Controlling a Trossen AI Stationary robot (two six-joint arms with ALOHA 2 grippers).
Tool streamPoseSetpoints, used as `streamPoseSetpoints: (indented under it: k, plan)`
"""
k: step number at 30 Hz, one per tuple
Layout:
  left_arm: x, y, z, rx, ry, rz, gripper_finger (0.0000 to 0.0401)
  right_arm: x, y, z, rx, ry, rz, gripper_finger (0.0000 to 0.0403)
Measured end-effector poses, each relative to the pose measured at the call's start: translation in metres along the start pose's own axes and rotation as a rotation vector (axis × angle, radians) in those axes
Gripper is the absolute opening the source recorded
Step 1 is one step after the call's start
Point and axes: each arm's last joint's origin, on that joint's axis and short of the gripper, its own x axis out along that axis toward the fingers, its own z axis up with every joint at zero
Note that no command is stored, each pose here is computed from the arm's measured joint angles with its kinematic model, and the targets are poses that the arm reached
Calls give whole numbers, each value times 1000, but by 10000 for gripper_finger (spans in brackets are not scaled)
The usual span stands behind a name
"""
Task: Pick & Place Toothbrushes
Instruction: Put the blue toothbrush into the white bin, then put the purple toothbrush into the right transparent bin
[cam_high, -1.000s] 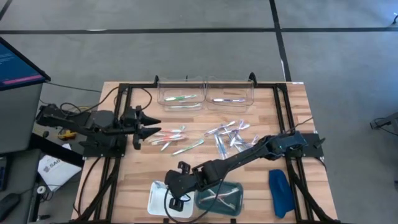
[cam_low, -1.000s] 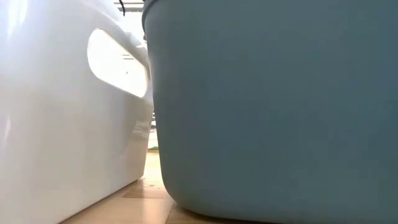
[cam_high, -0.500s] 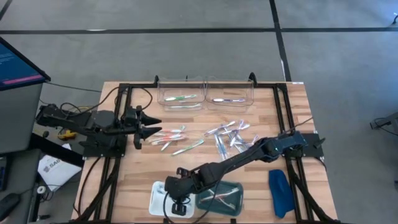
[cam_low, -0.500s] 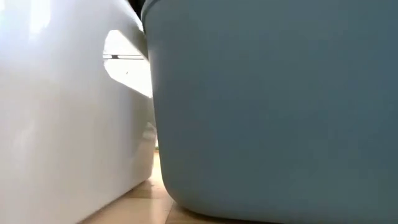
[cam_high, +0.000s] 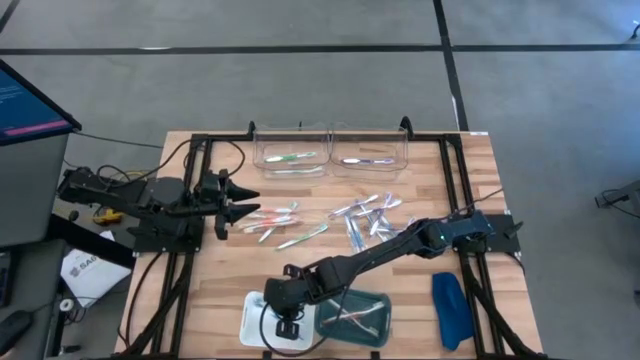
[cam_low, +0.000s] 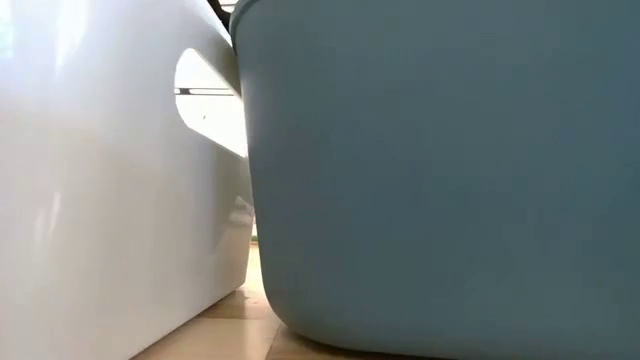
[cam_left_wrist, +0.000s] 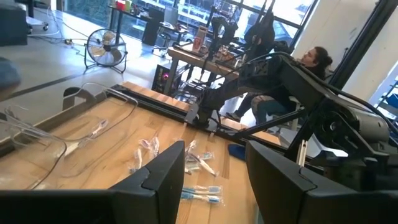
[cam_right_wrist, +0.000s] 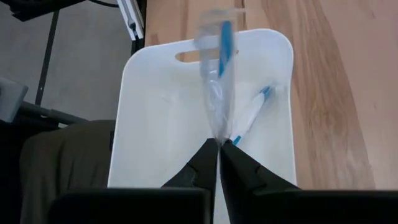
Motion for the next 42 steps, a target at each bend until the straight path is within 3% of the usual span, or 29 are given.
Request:
streamPoseSetpoints:
  k: [12, 20, 26, 33, 38, 42]
  plan:
    - [0, 0, 0, 2, -1, -3, 163, 0, 1, 0, -42, -6, 4, 110]
    - [0, 0, 0, 1, -4, -4, 163, 0, -2, 3, -38, -17, 4, 132]
    - [0, 0, 0, 2, -4, -3, 163, -1, 0, 8, -43, -63, 27, 119]
    - [0, 0, 1, 2, -5, 0, 163, -8, -4, 8, -37, -26, 3, 73]
    - [0, 0, 0, 2, -5, 0, 163, -16, -21, 1, -23, 110, -95, 35]
    - [0, 0, 0, 2, -5, 0, 163, -35, -30, -4, -20, 186, -257, 4]
